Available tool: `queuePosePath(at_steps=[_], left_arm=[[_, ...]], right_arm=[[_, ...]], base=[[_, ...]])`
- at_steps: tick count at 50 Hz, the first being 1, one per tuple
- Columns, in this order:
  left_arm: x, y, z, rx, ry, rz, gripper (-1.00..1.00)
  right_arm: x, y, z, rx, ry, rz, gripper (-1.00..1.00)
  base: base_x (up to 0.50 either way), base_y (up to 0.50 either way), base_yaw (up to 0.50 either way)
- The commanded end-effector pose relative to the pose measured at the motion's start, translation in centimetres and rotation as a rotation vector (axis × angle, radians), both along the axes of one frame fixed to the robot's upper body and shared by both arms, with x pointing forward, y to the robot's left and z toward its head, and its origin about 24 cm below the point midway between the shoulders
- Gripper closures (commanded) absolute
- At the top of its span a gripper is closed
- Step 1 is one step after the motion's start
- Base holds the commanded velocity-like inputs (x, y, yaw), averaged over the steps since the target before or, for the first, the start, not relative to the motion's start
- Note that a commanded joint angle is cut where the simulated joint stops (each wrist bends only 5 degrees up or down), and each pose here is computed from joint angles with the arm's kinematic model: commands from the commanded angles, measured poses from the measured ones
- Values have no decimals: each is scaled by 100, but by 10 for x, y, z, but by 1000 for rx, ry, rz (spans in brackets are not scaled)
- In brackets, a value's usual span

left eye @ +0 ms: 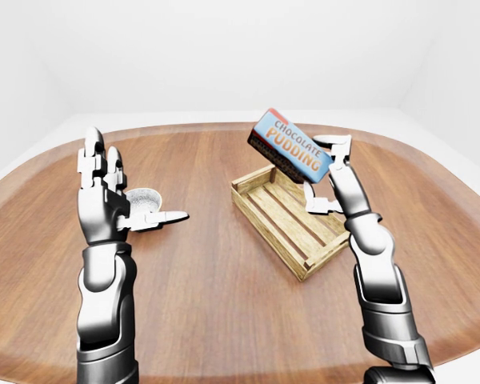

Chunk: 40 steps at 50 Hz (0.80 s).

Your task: Pick up the chocolate pudding and put it in the tray.

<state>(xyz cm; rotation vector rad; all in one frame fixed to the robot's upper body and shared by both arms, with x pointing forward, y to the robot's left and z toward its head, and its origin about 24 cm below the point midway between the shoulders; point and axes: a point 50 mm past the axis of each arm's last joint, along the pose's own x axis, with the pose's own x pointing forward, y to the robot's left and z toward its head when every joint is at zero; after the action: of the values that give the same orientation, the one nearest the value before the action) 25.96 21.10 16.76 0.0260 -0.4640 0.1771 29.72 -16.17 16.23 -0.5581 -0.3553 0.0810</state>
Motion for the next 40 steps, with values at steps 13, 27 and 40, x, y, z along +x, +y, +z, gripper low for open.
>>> queuePosePath(at_steps=[13,27,40], left_arm=[[0,1,-1,-32,-3,-17,-100],[-1,1,0,-33,-8,-16,-100],[0,1,-2,-33,3,-16,-100]], right_arm=[[-6,-28,1,98,-13,-54,100],[-11,-43,-11,123,22,-111,100],[-8,-53,-17,120,43,-162,100]], base=[[0,0,0],[0,0,0],[0,0,0]])
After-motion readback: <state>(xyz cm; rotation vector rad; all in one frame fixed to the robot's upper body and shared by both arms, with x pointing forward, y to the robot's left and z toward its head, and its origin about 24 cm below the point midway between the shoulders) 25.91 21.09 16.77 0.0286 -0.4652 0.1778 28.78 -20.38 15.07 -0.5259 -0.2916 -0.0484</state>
